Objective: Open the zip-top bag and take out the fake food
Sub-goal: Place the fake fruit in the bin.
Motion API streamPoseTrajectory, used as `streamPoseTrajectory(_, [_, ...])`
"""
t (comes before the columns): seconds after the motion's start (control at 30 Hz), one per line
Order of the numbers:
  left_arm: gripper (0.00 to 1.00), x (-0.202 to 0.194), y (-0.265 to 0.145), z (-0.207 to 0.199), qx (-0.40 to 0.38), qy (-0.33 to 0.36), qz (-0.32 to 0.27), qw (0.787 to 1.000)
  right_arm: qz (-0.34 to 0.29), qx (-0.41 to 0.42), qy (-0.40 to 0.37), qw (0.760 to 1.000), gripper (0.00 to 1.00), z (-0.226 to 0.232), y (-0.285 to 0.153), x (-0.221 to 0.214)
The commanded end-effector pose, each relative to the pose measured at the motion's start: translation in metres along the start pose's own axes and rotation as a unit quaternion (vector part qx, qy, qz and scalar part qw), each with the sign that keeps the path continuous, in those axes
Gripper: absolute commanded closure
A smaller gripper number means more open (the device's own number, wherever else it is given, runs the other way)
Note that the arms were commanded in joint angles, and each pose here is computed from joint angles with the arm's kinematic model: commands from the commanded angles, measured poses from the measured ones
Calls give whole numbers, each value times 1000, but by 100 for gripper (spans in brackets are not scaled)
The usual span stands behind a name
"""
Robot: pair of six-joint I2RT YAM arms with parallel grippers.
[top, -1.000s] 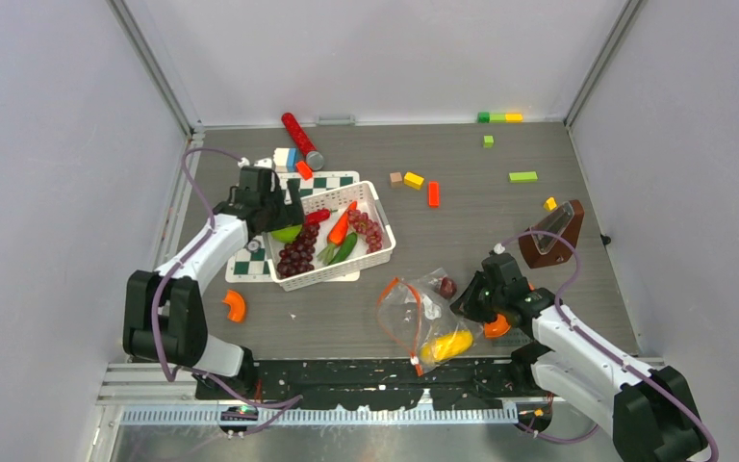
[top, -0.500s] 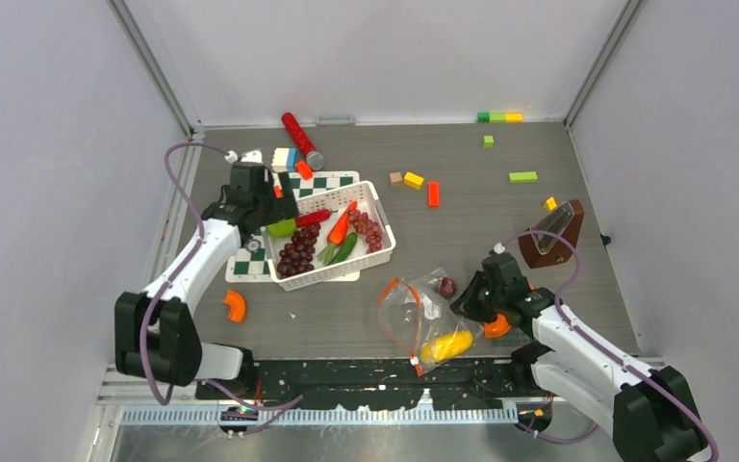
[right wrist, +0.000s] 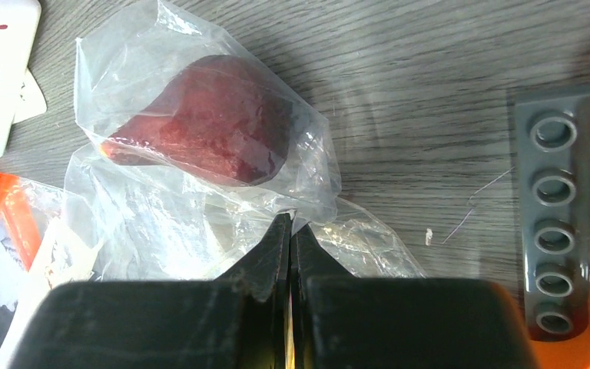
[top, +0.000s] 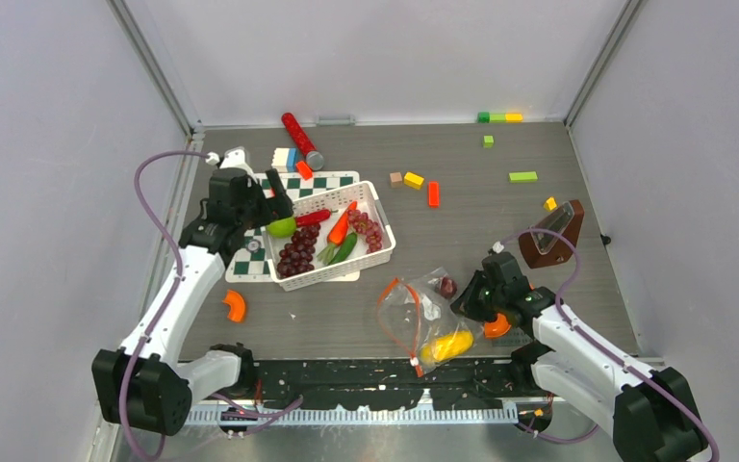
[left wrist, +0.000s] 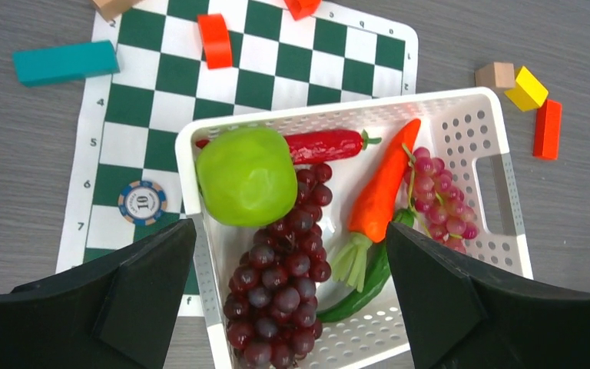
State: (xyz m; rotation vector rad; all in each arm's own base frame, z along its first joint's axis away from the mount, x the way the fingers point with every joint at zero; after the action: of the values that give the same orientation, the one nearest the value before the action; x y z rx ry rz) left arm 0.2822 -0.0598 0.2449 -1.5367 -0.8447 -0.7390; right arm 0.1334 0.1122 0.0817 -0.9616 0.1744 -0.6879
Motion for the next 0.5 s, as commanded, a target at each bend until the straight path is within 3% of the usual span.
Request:
streamPoseTrajectory(0.0, [3, -6, -12, -5, -36, -13, 3, 999, -14, 32, -32, 999, 100, 17, -4, 9])
streamPoseTrajectory(0.47, [10, -38, -40, -42, -149, -58, 32, 987, -8, 33, -61, 998, 100, 27, -2, 18])
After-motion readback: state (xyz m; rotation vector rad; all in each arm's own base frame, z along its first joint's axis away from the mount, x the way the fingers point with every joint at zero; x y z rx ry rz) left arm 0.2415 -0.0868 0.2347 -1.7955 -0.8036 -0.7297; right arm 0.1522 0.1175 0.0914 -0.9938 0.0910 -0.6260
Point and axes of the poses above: each gripper's point midway between its finger pads, its own y axis out along the fingers, its own z axis along the line the jaws close on, x = y × z, the point moved 7 cm from there along -y, back along the fingers, and after that the axes turned 11 degrees about y, right-handed, at the moved point
